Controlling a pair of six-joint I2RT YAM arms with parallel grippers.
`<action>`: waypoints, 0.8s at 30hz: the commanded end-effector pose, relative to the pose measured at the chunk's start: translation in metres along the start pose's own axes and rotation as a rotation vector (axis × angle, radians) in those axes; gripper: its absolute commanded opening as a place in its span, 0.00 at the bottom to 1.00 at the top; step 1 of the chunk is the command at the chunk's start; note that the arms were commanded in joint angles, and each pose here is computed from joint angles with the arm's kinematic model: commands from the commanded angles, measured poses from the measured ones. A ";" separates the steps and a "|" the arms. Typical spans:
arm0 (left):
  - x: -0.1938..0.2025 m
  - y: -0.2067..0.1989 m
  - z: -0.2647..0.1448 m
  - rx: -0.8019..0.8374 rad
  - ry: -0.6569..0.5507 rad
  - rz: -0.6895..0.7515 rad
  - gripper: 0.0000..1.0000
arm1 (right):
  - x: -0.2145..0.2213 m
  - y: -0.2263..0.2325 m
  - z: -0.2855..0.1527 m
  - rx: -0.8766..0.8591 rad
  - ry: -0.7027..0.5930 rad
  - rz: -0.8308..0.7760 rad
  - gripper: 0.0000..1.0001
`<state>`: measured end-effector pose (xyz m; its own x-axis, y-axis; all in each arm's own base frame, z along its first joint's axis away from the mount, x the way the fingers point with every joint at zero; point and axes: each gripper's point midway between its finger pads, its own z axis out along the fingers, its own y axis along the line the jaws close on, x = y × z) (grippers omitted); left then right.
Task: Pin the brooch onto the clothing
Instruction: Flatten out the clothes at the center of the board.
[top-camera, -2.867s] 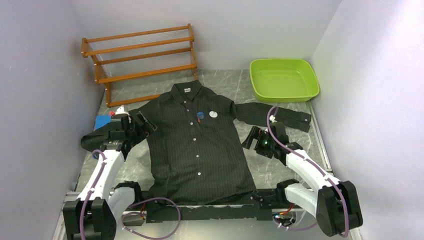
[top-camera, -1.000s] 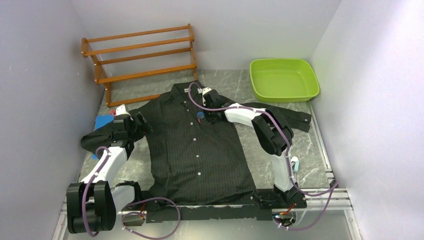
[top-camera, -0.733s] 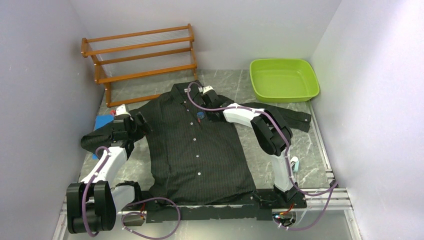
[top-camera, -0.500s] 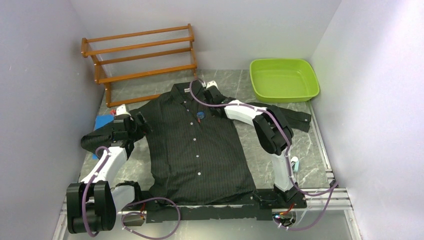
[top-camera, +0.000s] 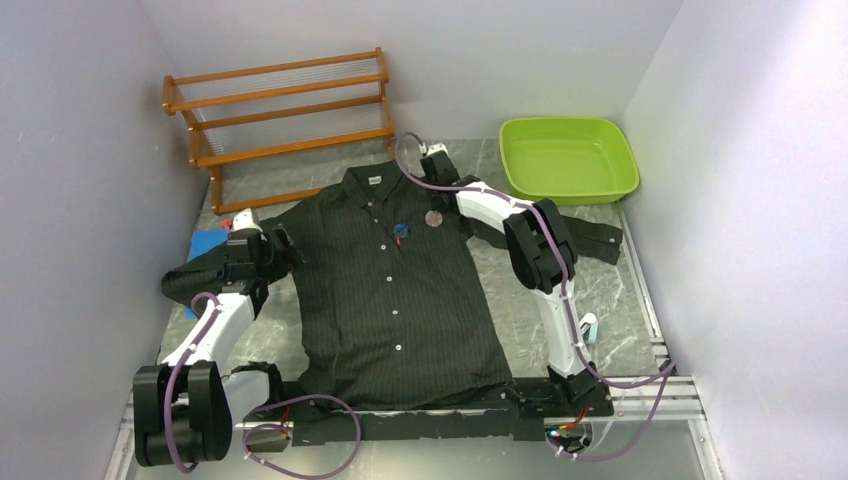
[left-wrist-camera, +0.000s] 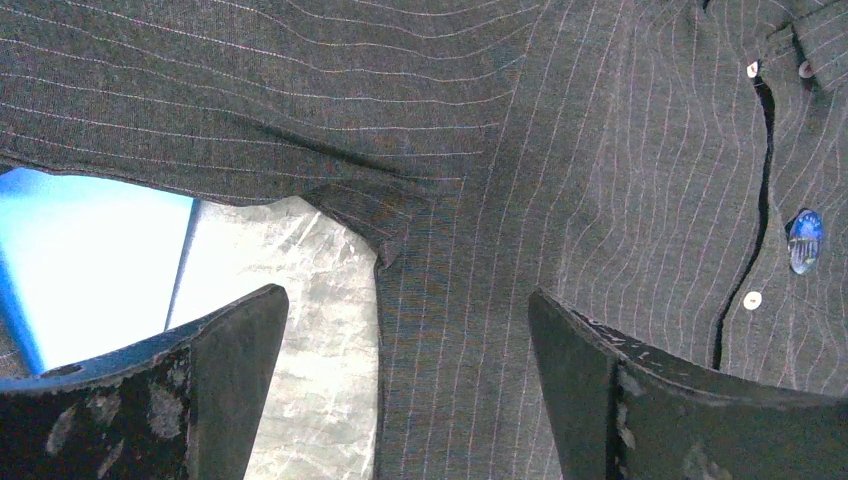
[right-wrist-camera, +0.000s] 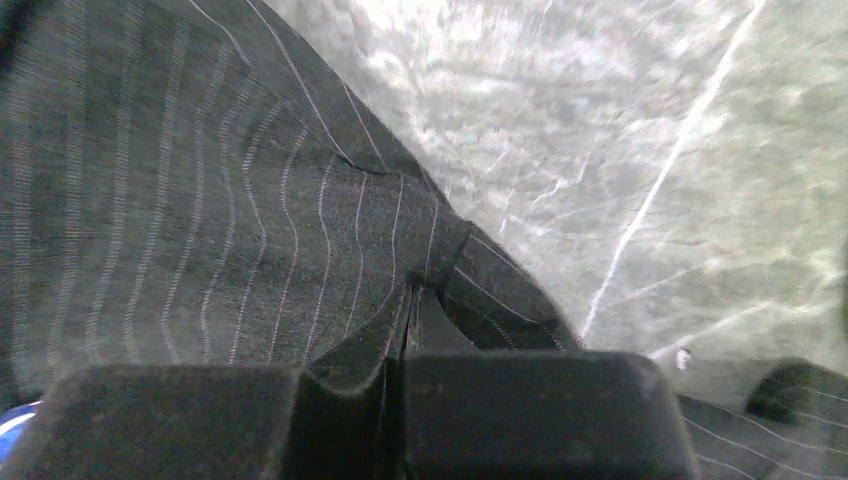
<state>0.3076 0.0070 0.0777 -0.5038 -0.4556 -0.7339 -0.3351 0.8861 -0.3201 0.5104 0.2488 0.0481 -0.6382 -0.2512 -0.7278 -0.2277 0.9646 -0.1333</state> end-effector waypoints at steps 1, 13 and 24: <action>-0.011 -0.008 0.000 0.035 -0.027 0.018 0.96 | 0.014 -0.001 0.019 -0.056 0.070 0.027 0.00; -0.003 -0.073 -0.013 0.246 0.097 0.060 0.96 | 0.001 -0.024 0.064 -0.056 0.091 0.064 0.00; 0.050 -0.129 -0.020 0.350 0.273 0.154 0.96 | -0.027 -0.013 0.007 -0.262 -0.020 0.078 0.37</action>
<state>0.3161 -0.1167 0.1007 -0.6969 -0.2736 -0.6629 0.0190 0.9170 -0.3984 0.5565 0.2375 0.0239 -0.6850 -0.1790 -0.7062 -0.2813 0.9591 0.0298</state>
